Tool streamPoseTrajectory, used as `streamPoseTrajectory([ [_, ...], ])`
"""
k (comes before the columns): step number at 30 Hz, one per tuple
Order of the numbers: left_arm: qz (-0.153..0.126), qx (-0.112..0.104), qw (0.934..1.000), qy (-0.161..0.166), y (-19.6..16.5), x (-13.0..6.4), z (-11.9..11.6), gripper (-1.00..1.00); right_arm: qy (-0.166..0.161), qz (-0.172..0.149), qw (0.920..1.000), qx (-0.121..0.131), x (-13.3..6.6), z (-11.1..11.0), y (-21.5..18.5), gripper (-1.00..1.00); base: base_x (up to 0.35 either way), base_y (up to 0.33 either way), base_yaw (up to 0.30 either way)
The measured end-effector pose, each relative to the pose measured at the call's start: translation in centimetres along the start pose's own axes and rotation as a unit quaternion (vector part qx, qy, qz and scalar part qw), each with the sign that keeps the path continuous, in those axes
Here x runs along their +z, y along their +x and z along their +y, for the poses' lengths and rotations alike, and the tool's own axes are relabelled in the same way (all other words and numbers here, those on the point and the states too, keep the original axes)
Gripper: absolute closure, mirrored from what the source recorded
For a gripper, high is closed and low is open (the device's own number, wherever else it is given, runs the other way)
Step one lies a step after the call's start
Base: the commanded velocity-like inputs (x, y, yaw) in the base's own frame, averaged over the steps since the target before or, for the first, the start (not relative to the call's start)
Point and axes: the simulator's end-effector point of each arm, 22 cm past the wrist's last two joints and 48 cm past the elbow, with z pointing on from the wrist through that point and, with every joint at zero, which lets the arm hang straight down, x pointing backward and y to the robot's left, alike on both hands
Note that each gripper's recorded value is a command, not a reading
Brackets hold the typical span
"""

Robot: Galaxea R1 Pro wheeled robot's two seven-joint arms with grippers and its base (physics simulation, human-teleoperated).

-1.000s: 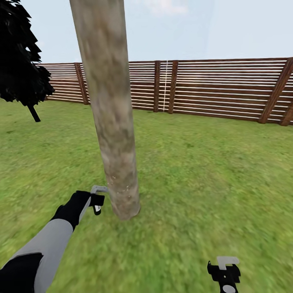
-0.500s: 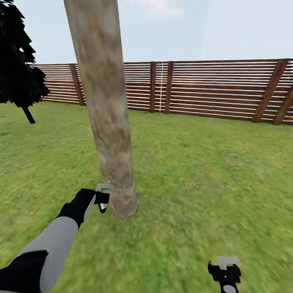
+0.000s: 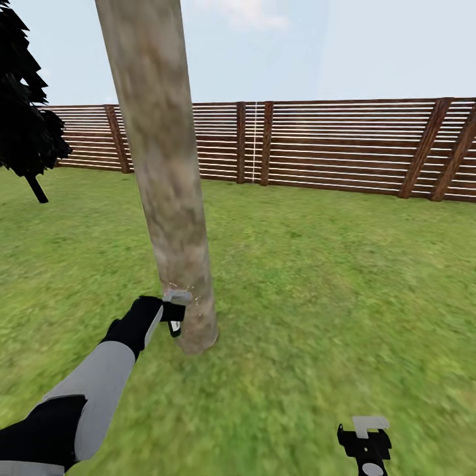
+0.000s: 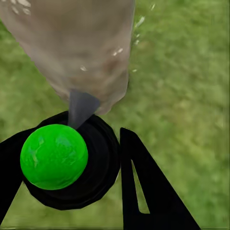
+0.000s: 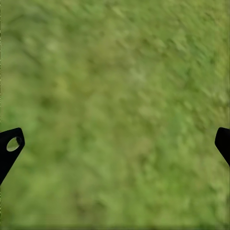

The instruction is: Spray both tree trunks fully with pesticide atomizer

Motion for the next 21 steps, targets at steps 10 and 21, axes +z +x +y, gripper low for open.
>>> streamPoseTrajectory([
  [10,0.005,-0.008,0.9997,-0.021,0.1,-0.6,3.2,1.00,0.000,0.000,1.0000,0.000,0.0,0.0,0.0,-1.00,0.024,-0.042,0.104],
  [21,0.000,-0.007,0.9996,-0.026,-0.2,-0.7,3.5,1.00,0.001,0.000,1.0000,-0.001,0.1,-0.2,0.0,-1.00,-0.103,-0.241,0.003],
])
